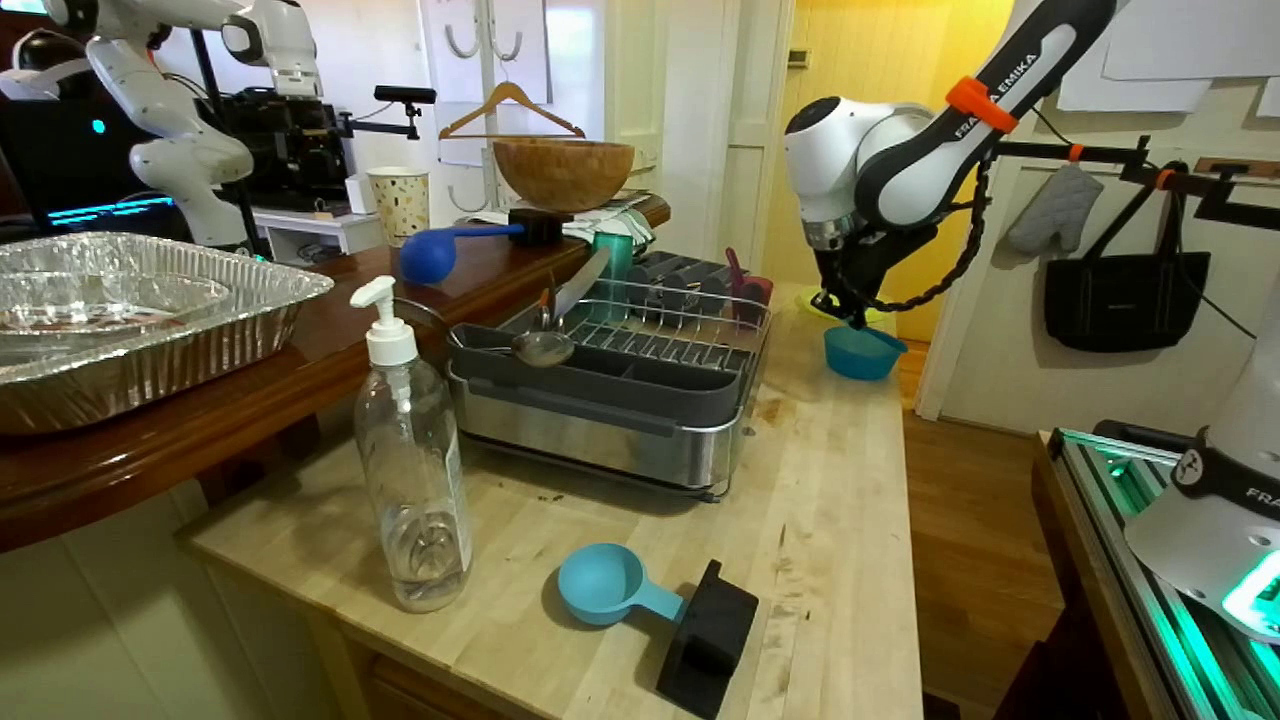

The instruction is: Turn the blue bowl upside down, then place the blue spoon inside

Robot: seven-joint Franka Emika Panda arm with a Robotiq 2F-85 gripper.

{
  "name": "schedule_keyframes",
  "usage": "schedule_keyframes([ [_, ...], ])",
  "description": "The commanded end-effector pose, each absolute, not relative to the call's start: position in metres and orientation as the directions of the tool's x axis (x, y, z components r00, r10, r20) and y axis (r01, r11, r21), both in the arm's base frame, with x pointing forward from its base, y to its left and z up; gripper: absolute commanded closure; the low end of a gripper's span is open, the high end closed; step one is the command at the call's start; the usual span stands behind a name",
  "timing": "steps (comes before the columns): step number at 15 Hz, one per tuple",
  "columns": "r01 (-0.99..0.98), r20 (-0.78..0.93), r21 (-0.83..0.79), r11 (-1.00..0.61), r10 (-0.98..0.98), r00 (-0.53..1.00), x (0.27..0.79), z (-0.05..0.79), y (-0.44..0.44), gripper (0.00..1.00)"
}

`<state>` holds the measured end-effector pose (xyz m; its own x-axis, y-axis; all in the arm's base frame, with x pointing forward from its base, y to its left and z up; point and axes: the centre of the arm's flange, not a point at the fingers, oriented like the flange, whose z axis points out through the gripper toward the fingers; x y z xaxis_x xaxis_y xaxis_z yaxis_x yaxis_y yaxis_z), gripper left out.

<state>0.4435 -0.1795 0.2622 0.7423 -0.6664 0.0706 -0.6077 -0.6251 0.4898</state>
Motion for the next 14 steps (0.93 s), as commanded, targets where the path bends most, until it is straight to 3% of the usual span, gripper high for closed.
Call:
schedule_keyframes([
  [1, -0.609, 0.098, 0.499, -0.617, -0.658, 0.747, 0.4463, 0.2544, -0.1783, 0.95],
  [2, -0.61, 0.101, 0.499, -0.615, -0.658, 0.746, 0.4463, 0.2543, -0.1783, 0.69],
  [3, -0.612, 0.103, 0.5, -0.613, -0.659, 0.745, 0.4465, 0.2544, -0.1784, 0.69],
  [6, -0.617, 0.106, 0.5, -0.608, -0.664, 0.74, 0.4469, 0.2554, -0.1782, 0.49],
  [12, -0.62, 0.106, 0.496, -0.607, -0.667, 0.738, 0.4478, 0.2572, -0.1767, 0.02],
  [14, -0.622, 0.099, 0.491, -0.61, -0.67, 0.736, 0.4481, 0.2609, -0.1772, 0.0],
])
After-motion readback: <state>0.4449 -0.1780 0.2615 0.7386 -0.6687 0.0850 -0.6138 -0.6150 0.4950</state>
